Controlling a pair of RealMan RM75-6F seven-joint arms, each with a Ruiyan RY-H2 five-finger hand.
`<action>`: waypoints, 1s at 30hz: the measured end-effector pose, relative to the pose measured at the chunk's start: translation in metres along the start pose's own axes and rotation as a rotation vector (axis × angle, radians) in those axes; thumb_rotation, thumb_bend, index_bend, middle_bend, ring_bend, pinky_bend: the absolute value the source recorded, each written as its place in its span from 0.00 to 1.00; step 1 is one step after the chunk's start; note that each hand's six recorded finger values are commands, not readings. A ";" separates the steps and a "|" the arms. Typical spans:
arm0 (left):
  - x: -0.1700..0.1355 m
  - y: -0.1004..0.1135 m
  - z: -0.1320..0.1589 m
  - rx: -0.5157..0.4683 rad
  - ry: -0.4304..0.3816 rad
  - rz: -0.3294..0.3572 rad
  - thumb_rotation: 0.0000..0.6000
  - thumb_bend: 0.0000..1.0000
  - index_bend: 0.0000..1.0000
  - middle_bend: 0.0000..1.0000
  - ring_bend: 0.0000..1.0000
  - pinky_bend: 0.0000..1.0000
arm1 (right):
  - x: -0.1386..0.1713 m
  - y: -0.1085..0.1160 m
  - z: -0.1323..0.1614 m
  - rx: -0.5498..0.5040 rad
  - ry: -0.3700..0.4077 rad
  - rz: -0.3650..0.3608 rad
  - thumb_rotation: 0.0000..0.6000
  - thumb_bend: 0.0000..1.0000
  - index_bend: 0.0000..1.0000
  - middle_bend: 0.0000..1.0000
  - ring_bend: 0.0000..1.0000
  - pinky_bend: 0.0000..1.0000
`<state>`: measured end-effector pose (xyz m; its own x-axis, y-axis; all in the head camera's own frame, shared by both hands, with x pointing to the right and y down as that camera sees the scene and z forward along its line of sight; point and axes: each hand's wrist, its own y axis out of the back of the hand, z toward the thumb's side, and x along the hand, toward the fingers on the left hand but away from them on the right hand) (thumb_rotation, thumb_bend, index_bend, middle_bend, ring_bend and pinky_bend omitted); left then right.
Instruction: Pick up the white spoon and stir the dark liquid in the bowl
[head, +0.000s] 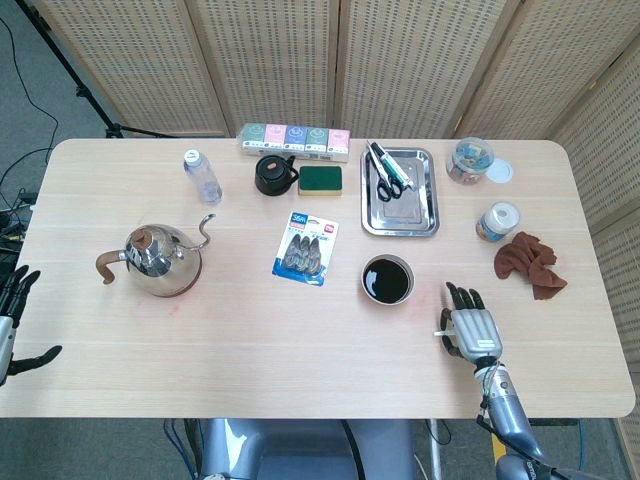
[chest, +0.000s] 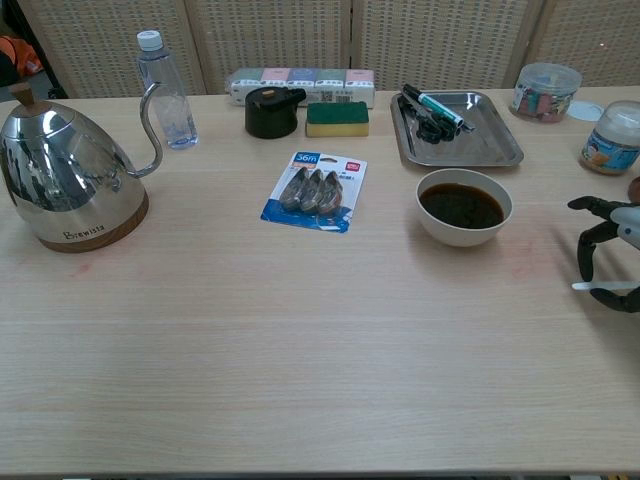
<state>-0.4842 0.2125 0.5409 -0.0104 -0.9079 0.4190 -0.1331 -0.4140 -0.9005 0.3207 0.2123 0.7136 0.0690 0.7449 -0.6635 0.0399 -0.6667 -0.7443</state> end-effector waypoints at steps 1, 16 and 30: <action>0.000 0.000 0.000 0.000 -0.001 0.000 1.00 0.00 0.00 0.00 0.00 0.00 | 0.002 0.004 0.000 -0.011 0.006 -0.014 1.00 0.42 0.53 0.00 0.00 0.02; -0.001 0.000 0.002 -0.006 -0.007 -0.007 1.00 0.00 0.00 0.00 0.00 0.00 | 0.025 0.091 0.030 -0.312 0.190 -0.171 1.00 0.43 0.53 0.00 0.00 0.02; -0.001 0.000 0.001 -0.006 -0.005 -0.008 1.00 0.00 0.00 0.00 0.00 0.00 | -0.002 0.141 0.087 -0.513 0.301 -0.171 1.00 0.44 0.53 0.00 0.00 0.02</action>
<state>-0.4828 0.2134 0.5408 -0.0041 -0.9048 0.4258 -0.1394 -0.4212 -0.8962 0.2393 0.1192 0.6038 0.2950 0.8524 -0.4318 0.5440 -0.5213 -0.6575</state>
